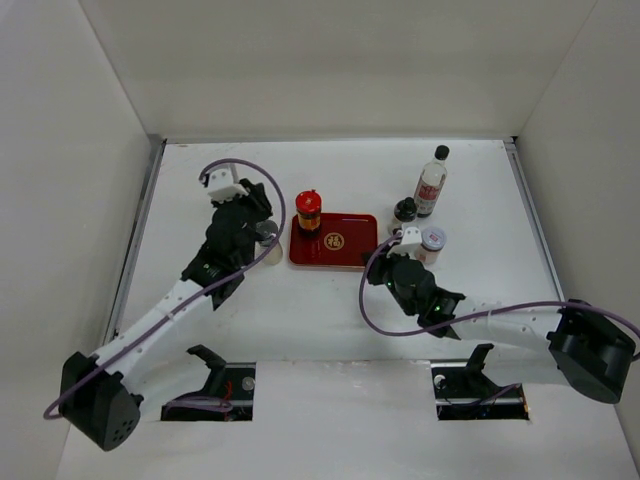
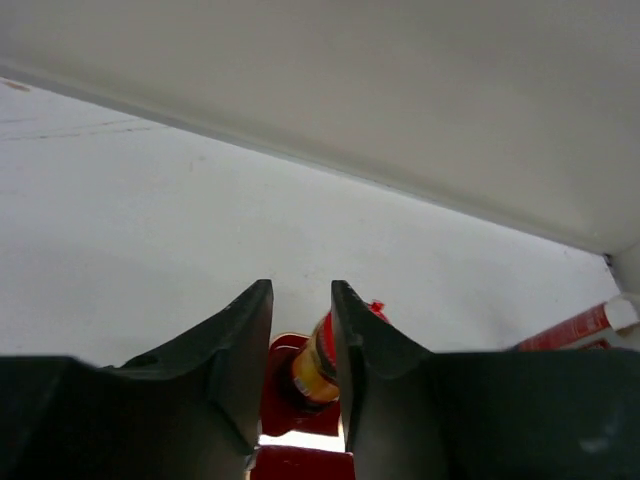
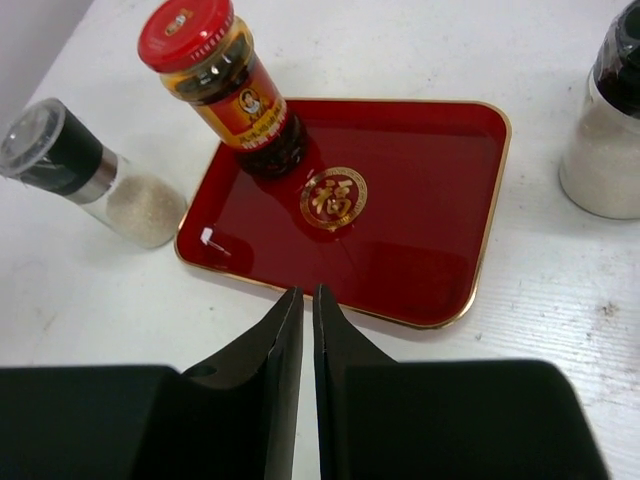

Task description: Organize the condiment bottles

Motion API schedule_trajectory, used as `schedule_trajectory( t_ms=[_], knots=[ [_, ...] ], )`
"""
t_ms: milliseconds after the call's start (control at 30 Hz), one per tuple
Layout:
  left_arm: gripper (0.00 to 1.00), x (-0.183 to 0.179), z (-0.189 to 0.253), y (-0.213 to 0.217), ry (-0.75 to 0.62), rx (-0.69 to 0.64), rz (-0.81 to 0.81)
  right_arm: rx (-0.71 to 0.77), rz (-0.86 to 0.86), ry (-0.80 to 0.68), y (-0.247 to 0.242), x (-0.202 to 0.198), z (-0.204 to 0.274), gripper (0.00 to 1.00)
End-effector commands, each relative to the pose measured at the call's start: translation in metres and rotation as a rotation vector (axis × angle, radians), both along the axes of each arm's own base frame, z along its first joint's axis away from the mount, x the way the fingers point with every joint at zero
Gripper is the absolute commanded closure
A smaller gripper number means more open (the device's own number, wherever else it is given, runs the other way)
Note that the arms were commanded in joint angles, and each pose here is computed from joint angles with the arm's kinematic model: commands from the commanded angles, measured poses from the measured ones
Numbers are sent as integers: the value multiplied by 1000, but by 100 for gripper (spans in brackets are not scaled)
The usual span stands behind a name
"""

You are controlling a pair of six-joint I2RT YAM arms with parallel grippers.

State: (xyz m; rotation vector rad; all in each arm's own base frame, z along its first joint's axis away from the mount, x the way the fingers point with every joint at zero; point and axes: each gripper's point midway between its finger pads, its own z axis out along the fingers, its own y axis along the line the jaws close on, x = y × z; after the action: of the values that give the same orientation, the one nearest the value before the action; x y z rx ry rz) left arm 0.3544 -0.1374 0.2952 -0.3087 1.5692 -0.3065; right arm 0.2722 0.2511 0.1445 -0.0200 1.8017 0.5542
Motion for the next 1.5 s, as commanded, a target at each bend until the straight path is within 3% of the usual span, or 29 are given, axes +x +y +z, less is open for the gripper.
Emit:
schedule_trajectory(
  t_ms=[0, 100, 333, 533, 600, 700, 1133, 1400, 1467],
  knots=[
    [76, -10, -7, 40, -34, -45, 98, 31, -10, -50, 4, 5, 32, 85],
    [82, -19, -35, 71, -14, -83, 178, 1, -46, -45, -2, 8, 43, 85],
    [82, -46, -91, 104, -47, -259, 258, -67, -221, -19, -42, 45, 69, 82],
    [76, -57, -114, 104, -60, -317, 250, -100, -427, -1, -105, 89, 83, 21],
    [74, -58, -109, 102, -98, -347, 231, -125, -471, 30, -121, 102, 74, 10],
    [70, -61, -105, 94, -113, -357, 192, -180, -468, 84, -124, 114, 58, 2],
    [57, -61, -114, 90, -96, -353, 182, -210, -415, 185, -115, 153, 22, 2],
    [56, -60, -119, 93, -83, -343, 198, -222, -409, 228, -112, 165, 4, 17],
    [55, -59, -119, 92, -80, -344, 191, -229, -411, 234, -113, 165, 2, 25]
  ],
)
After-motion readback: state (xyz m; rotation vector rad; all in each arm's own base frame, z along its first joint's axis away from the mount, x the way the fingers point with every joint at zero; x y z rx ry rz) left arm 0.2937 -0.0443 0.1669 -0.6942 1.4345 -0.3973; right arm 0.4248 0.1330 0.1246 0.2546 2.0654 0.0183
